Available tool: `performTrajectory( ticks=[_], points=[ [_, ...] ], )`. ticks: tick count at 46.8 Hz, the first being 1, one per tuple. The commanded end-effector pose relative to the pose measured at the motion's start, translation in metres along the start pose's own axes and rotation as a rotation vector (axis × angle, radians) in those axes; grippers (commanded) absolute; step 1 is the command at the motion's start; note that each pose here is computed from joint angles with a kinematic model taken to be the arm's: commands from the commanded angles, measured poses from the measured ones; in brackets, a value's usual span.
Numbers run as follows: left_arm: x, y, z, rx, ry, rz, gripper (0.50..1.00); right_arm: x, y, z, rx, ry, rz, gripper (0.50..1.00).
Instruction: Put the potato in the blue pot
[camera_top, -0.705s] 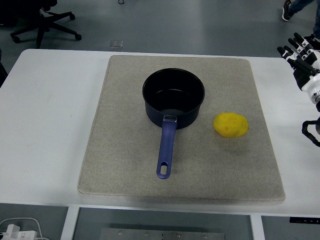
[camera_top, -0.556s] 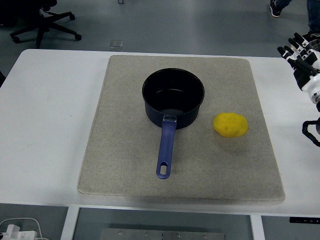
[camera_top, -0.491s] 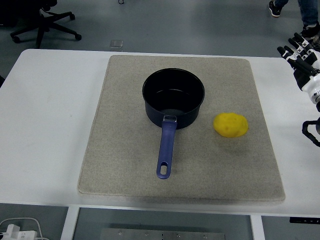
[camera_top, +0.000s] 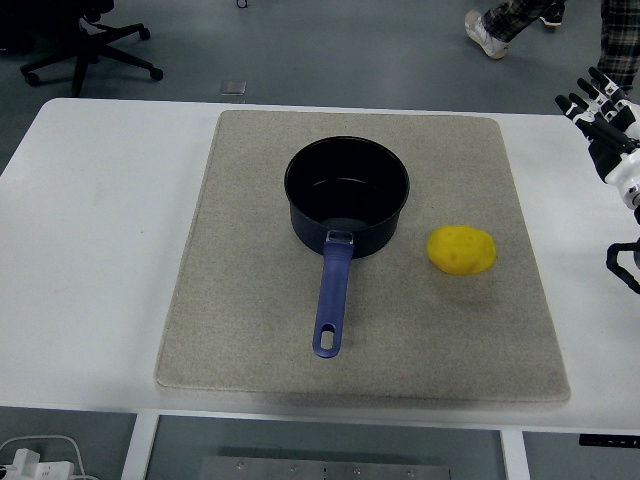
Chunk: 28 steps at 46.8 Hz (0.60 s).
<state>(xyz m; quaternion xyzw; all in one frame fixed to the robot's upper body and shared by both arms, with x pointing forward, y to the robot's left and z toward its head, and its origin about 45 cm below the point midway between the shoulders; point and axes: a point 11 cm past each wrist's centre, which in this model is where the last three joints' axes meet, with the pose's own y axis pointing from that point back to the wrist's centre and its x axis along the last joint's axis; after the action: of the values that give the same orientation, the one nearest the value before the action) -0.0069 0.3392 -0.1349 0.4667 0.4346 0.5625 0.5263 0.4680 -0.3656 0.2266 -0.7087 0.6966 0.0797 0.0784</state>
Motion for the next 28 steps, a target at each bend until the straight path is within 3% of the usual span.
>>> performTrajectory(
  ticks=[1,19,28],
  points=[
    [0.0001,0.0001,-0.0003,0.001,0.000,0.000,0.994,-0.0003,0.0001,0.0006,-0.001,0.006,-0.002,0.926],
    [0.0001,0.0001,-0.0003,0.001,0.000,0.000,0.994,-0.0013,0.0011,0.0034,-0.008,0.016,-0.009,0.926],
    [0.0001,0.0001,-0.0003,0.001,0.000,0.000,0.994,-0.0043,0.0012,0.0014,-0.011,0.101,-0.053,0.926]
  ],
)
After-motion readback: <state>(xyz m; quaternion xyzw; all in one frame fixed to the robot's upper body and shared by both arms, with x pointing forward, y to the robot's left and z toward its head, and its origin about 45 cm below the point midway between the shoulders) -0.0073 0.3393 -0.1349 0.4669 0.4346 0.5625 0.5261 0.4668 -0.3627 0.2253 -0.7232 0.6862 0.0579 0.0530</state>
